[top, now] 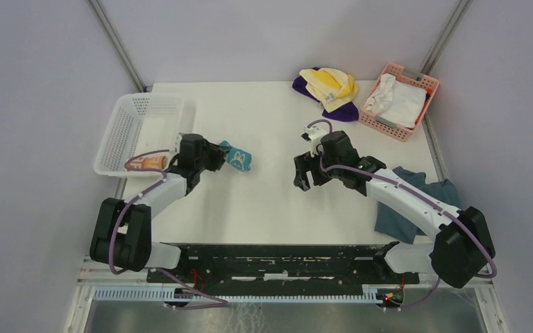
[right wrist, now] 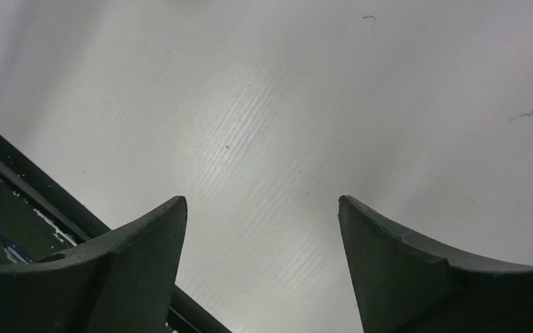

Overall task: Roll the towels
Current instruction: Pick up the towel at the center of the board, then place the towel in the bin.

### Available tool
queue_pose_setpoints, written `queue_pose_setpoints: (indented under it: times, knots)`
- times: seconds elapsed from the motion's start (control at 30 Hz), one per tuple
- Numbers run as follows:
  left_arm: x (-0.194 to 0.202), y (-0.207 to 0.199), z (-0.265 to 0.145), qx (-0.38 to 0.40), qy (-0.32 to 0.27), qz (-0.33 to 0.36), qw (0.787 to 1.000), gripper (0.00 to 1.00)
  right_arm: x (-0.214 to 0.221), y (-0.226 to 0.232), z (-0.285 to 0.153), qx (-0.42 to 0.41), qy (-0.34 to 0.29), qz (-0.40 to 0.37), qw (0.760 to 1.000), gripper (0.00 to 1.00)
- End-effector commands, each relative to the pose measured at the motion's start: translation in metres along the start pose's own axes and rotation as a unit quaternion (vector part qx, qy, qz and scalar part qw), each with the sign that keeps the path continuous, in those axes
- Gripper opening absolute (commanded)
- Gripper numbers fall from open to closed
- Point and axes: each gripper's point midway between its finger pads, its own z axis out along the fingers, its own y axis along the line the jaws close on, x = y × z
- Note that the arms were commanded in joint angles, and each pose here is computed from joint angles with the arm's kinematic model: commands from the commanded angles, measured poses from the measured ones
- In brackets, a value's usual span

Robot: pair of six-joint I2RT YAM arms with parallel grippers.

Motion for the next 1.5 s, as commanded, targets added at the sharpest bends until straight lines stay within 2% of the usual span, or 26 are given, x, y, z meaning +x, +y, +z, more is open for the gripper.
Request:
queue_pose_setpoints:
  times: [0.0,0.17,0.33,0.53,0.67,0.77,0.87,1.1,1.47]
  knots:
    - [-0.074,-0.054,-0.023,0.044,-0.070,0.025,0.996,0.16,-0.003,-0.026,-0.006,0.073,-0.012,0.000,0.997,0.89]
    - [-0.171,-0.072,-0.048,0.044,-0.161,0.000,0.986,0.16,-0.006,-0.041,-0.011,0.117,-0.027,0.007,0.993,0.99]
    - [-0.246,-0.070,-0.059,0.026,-0.221,-0.011,0.975,0.16,-0.008,-0.047,-0.013,0.135,-0.036,0.006,0.990,1.00]
    - [-0.317,-0.057,-0.047,0.016,-0.252,-0.050,0.966,0.16,-0.005,-0.052,-0.013,0.145,-0.034,-0.002,0.989,1.00]
    - [-0.347,-0.038,-0.028,-0.007,-0.262,-0.070,0.962,0.15,-0.004,-0.054,-0.012,0.149,-0.031,-0.005,0.988,1.00]
    - [-0.355,-0.009,-0.009,-0.036,-0.253,-0.089,0.963,0.15,-0.004,-0.055,-0.011,0.152,-0.028,-0.007,0.988,1.00]
    - [-0.346,0.026,0.011,-0.078,-0.231,-0.100,0.965,0.15,-0.004,-0.056,-0.009,0.153,-0.027,-0.007,0.988,1.00]
    - [-0.324,0.094,0.009,-0.188,-0.234,-0.095,0.949,0.15,-0.003,-0.056,-0.010,0.152,-0.031,-0.007,0.988,1.00]
    - [-0.296,0.134,-0.007,-0.248,-0.230,-0.119,0.934,0.16,-0.006,-0.054,-0.016,0.151,-0.043,-0.008,0.988,1.00]
